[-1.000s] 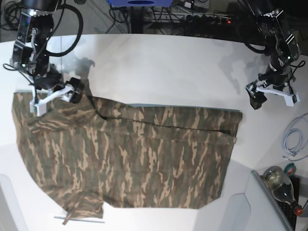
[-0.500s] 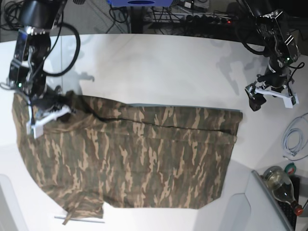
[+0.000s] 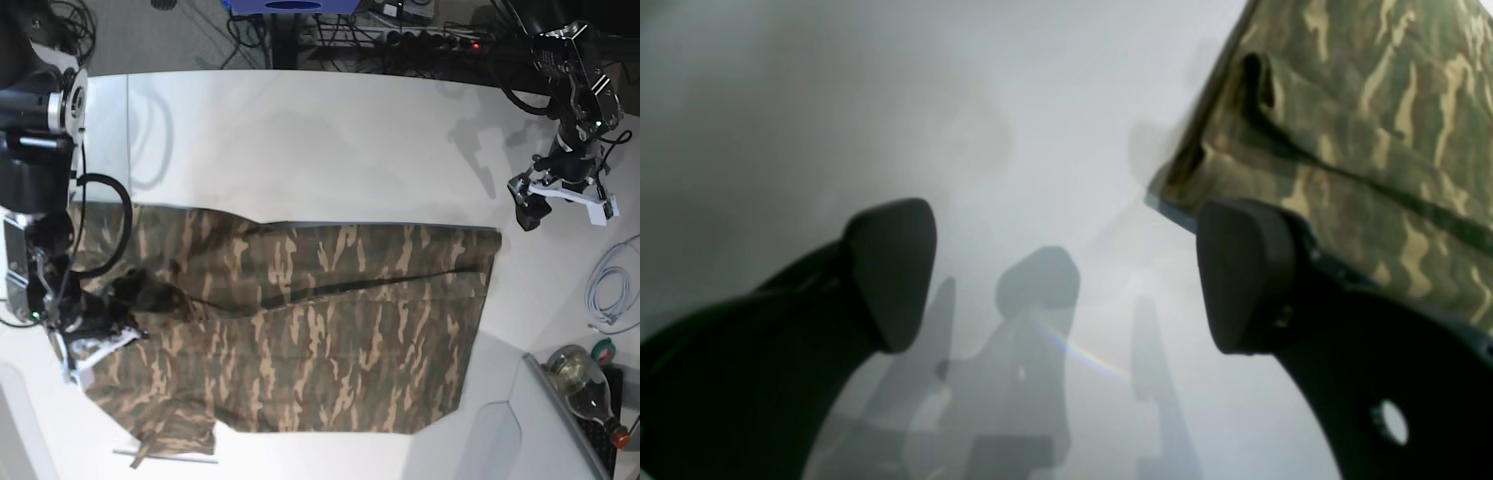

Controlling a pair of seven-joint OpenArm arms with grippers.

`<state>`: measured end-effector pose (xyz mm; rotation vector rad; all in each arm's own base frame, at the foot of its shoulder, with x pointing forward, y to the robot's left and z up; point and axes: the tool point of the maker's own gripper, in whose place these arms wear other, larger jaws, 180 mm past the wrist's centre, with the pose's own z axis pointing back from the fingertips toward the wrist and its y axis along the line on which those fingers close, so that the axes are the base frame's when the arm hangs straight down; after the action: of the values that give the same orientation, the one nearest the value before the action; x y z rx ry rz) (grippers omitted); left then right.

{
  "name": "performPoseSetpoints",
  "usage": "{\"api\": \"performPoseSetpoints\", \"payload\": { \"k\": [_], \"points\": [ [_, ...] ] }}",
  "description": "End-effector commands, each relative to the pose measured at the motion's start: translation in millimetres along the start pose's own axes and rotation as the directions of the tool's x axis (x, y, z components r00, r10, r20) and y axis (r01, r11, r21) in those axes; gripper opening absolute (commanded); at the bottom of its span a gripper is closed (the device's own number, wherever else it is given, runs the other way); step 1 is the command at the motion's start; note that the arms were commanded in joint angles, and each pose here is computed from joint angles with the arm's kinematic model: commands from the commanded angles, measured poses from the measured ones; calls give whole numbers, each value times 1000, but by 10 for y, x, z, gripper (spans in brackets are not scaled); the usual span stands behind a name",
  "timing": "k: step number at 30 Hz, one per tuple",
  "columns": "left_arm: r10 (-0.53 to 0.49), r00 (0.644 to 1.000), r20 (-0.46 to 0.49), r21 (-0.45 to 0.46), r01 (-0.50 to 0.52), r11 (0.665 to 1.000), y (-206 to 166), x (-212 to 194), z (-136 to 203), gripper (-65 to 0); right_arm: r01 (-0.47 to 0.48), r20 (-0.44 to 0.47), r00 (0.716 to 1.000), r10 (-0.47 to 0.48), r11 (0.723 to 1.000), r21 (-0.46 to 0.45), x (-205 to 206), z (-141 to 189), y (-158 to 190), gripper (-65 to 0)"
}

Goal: Layout the t-shirt on the table in an organized manner, then fold the t-shirt properly
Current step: 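Release the fold and reposition both grippers at the folded edge, then grasp the folded edge with both grippers and lift it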

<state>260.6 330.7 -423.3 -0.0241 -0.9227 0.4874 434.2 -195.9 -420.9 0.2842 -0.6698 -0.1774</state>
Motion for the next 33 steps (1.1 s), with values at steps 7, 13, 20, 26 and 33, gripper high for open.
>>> {"api": "performPoseSetpoints", "payload": {
  "k": [7, 13, 20, 26, 33],
  "points": [
    [-8, 1000, -5, -16, 8, 1000, -36, -25, -51, -72, -60, 30, 998, 60, 998, -17, 270, 142, -59, -179],
    [-2, 999, -52, -47, 0, 999, -153, -211, -136, -72, 77, 317, 946, -68, 997, -15, 307, 718, -247, -162],
    [68, 995, -74, -60, -72, 996, -272, -191, -418, -72, -2, 365, 930, 30, 997, -76, -58, 1213, -273, -162],
    [113, 990, -82, -85, -120, 989, -447, -85, -642, -72, 28, 323, 946, 11, 993, -117, -423, 1320, -454, -162],
    [59, 991, -120, -169, -79, 982, -759, -169, -722, -72, 133, 315, 945, -94, 985, -106, -723, 1321, -631, -165]
  ]
}}
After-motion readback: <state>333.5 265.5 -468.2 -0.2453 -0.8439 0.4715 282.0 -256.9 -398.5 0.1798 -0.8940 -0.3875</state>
